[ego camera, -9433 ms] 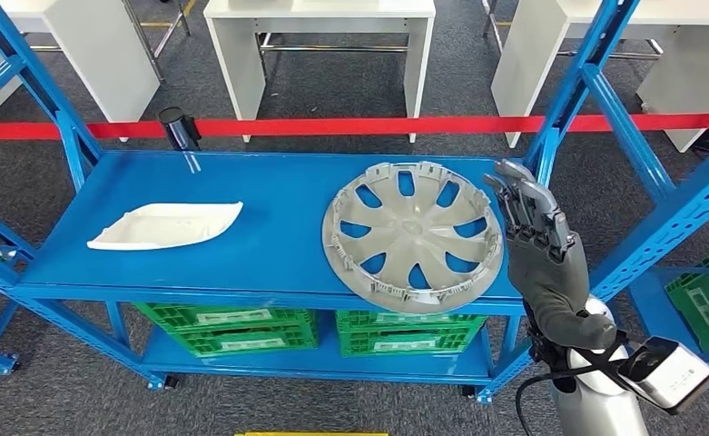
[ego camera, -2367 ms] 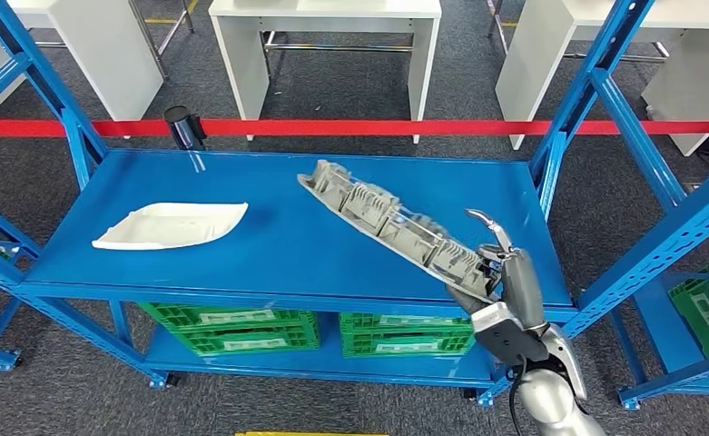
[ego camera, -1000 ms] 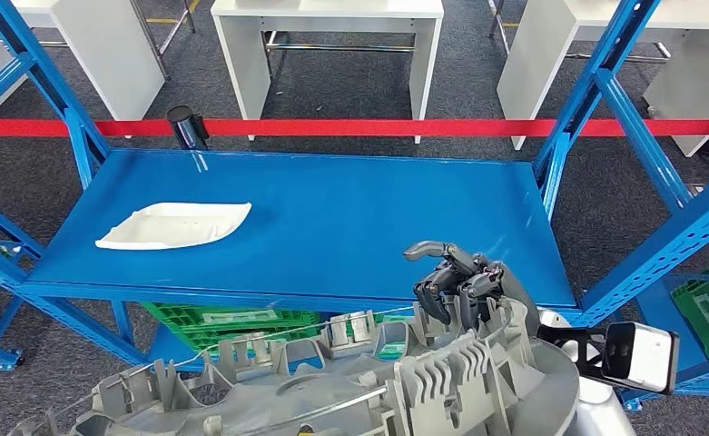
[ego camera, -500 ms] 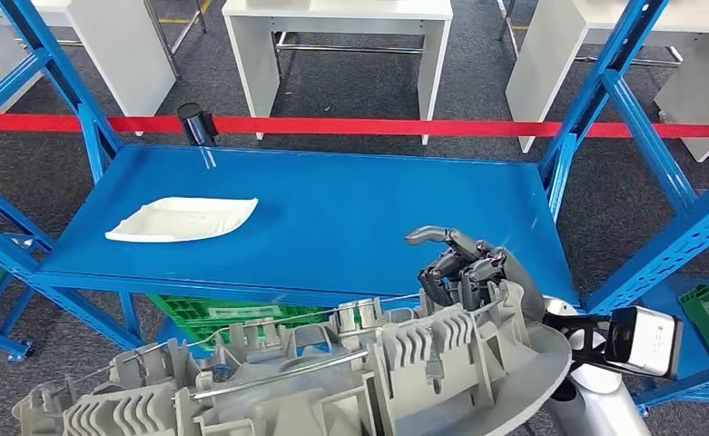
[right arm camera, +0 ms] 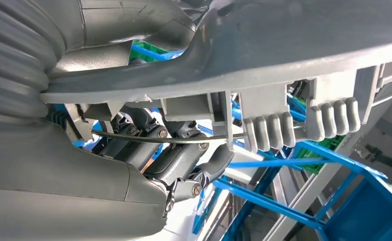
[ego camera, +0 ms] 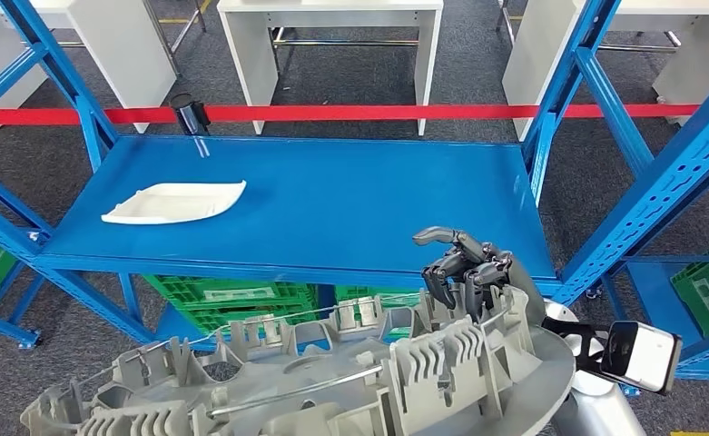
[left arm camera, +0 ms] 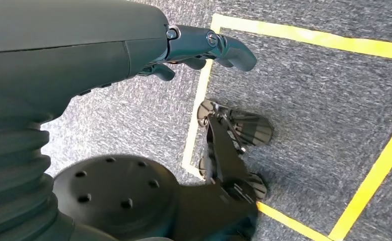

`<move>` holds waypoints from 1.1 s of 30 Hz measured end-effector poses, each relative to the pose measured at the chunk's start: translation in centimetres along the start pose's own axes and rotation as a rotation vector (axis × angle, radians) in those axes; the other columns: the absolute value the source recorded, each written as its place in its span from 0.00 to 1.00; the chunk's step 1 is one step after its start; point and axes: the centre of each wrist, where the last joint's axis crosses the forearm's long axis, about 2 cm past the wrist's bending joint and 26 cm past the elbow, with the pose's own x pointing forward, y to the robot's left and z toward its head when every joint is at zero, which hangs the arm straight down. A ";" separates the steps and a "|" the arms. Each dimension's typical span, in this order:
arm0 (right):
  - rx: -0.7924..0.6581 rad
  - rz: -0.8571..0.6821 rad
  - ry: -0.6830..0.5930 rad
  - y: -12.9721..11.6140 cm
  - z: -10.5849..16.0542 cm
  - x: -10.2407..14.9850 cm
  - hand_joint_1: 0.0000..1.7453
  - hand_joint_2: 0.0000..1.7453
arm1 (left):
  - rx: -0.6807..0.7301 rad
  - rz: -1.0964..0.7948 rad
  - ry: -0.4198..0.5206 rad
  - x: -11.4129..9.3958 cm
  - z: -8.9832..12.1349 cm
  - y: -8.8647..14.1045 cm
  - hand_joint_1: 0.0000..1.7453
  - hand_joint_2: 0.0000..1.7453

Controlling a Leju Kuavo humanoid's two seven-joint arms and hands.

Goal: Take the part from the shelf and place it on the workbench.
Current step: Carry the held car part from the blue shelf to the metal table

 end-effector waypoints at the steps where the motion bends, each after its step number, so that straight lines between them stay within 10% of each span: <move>1: 0.000 -0.003 -0.002 -0.1 0.0 0.0 1.00 1.00 | 0.003 0.000 0.001 0.1 0.0 0.1 0.00 1.00; 33: -0.002 0.018 0.017 -1.6 0.7 0.8 1.00 1.00 | 0.031 -0.035 0.014 0.7 -0.3 1.8 0.00 1.00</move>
